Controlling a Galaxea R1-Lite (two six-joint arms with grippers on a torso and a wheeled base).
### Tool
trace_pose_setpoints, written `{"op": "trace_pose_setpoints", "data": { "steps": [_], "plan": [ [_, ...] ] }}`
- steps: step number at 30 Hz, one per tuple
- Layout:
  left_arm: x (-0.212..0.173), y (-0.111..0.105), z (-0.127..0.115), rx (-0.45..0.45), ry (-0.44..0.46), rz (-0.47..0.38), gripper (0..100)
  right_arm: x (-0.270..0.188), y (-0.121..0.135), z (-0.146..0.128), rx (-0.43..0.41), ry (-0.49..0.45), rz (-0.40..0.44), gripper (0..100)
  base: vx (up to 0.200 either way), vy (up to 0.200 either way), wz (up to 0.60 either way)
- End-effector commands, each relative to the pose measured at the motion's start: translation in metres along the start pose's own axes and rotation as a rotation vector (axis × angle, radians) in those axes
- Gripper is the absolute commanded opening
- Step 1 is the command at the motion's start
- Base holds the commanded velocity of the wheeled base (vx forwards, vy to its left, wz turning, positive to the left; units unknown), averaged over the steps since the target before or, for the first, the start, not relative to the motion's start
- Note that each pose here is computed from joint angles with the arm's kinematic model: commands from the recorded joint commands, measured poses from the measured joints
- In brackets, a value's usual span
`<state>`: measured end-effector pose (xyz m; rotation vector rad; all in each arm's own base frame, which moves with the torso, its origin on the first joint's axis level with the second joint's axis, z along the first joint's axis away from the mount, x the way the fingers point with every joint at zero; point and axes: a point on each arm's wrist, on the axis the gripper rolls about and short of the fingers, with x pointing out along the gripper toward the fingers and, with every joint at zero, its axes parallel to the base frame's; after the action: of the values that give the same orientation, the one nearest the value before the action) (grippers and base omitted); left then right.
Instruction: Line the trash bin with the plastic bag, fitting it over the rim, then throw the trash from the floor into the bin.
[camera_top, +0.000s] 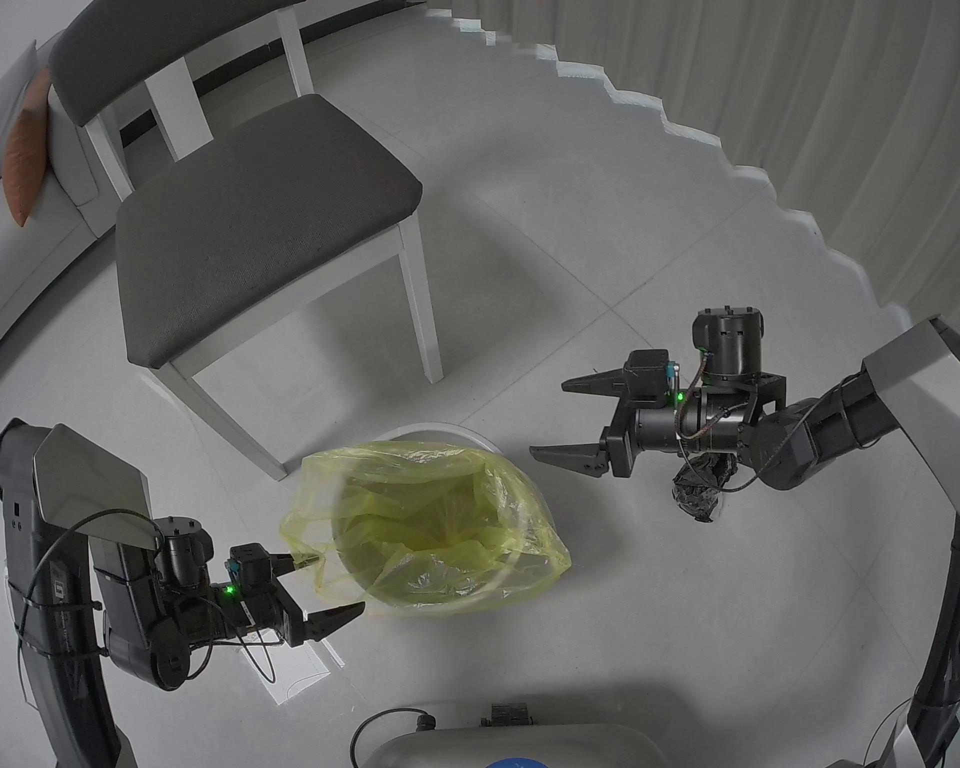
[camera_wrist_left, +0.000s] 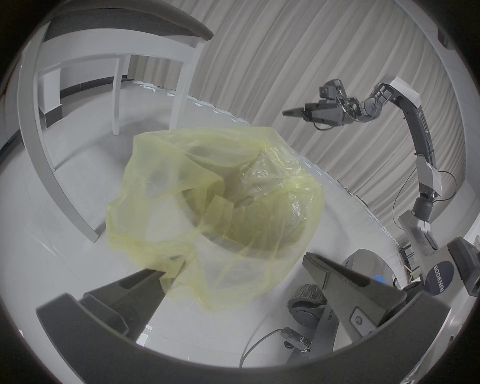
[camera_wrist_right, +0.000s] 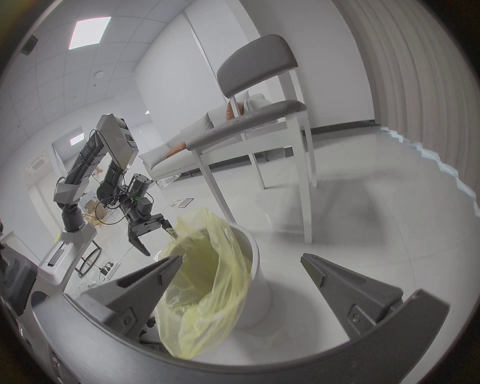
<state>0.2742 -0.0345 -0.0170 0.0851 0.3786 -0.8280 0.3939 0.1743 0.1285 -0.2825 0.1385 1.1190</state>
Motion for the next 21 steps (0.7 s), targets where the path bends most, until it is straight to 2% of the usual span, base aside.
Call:
{"op": "trace_pose_setpoints", "data": {
  "steps": [1,7,12,21],
  "plan": [
    [-0.004,-0.004,0.003,0.012,-0.009,0.001,100,0.029,0.001,-0.003,-0.034,0.002,0.040,100,0.000,0.000,0.00],
    [-0.012,-0.008,0.011,0.025,-0.022,0.004,100,0.047,-0.002,-0.011,-0.080,0.008,0.062,100,0.000,0.000,0.00],
    [-0.018,-0.012,0.023,0.051,-0.055,0.010,100,0.074,0.010,-0.011,-0.088,0.005,0.115,100,0.000,0.000,0.00],
    [-0.012,-0.019,0.020,0.049,-0.037,-0.024,100,0.096,0.016,-0.017,-0.081,0.024,0.149,100,0.000,0.000,0.00]
  ]
}}
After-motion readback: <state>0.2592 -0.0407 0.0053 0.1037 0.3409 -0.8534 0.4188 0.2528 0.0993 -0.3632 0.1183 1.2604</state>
